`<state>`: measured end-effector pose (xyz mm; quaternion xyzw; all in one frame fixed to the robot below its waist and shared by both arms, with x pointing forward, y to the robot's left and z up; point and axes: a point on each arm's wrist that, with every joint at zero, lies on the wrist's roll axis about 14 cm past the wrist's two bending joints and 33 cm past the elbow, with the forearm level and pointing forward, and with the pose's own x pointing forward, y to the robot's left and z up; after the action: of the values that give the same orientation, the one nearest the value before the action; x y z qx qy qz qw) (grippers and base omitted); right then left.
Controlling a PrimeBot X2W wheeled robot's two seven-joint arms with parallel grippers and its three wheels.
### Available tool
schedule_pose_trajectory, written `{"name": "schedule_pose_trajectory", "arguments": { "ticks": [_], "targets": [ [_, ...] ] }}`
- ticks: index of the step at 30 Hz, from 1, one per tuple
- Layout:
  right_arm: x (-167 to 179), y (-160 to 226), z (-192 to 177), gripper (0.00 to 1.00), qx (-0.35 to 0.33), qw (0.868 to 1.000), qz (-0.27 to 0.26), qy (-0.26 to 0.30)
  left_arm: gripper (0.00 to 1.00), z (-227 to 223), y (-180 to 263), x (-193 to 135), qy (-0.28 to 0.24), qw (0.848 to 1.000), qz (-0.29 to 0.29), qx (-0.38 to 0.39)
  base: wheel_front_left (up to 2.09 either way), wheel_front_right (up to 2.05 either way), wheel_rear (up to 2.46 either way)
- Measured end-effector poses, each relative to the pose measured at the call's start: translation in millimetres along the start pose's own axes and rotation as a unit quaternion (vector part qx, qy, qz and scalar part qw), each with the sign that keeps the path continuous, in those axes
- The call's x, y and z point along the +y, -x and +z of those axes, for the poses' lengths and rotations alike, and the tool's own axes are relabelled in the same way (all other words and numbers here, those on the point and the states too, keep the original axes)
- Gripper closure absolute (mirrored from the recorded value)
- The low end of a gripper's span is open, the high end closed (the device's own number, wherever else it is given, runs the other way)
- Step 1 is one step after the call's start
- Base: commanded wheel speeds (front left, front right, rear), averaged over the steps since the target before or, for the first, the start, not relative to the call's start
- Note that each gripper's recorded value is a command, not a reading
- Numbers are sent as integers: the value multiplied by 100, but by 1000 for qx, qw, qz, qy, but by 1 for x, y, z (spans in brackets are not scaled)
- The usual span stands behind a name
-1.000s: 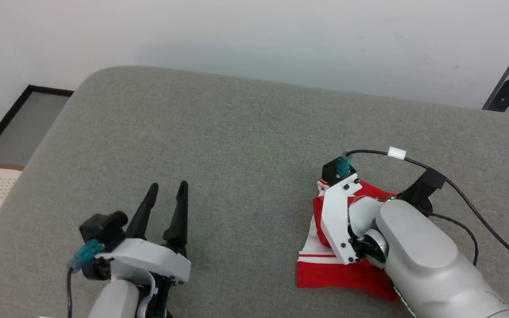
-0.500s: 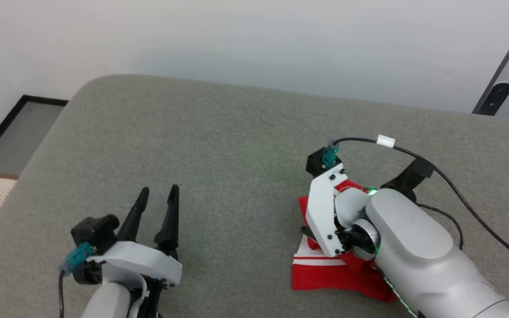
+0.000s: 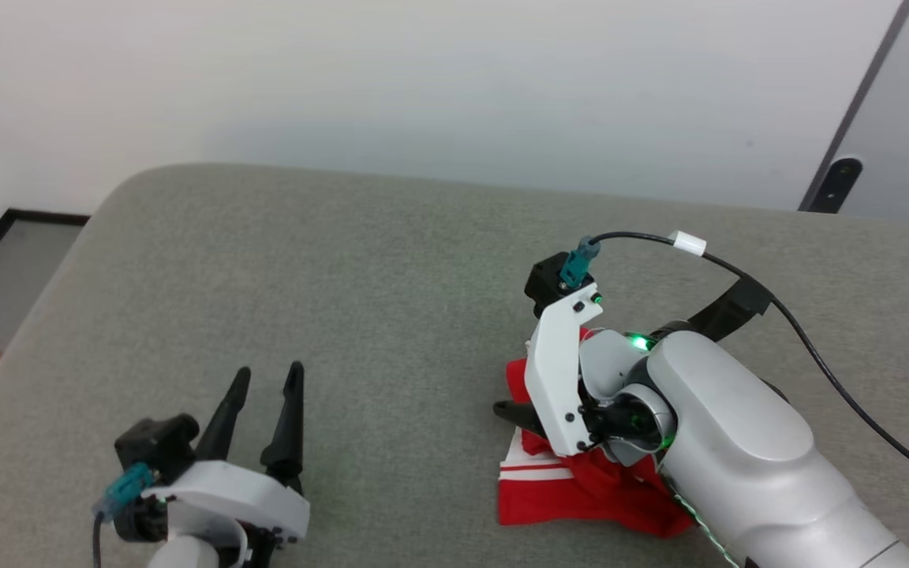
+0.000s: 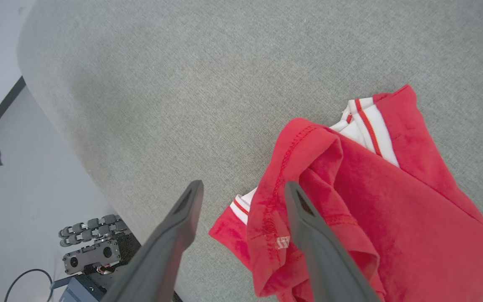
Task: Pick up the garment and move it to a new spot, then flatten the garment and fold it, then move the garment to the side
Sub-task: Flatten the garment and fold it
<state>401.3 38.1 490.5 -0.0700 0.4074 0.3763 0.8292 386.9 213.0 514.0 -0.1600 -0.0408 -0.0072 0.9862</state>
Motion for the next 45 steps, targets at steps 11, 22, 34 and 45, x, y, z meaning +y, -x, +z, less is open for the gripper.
{"name": "schedule_pose_trajectory", "arguments": {
  "ticks": [11, 22, 34, 45],
  "targets": [
    [0, 34, 31, 0, -108, 994, -4, -9, 0, -10, 1, -16, -1, 1000, -25, 14, 0, 0, 0],
    [-47, 88, 37, 0, -290, 954, -74, 30, 0, -18, -3, -38, -4, 998, -55, 21, 0, 0, 0],
    [-116, 151, -11, 0, -422, 886, -186, 43, 0, -24, -6, -53, 3, 997, -70, 25, 0, 0, 0],
    [-156, 183, -80, 0, -437, 854, -282, 2, 0, -25, -8, -70, 0, 996, -86, 17, 0, 0, 0]
  ]
}}
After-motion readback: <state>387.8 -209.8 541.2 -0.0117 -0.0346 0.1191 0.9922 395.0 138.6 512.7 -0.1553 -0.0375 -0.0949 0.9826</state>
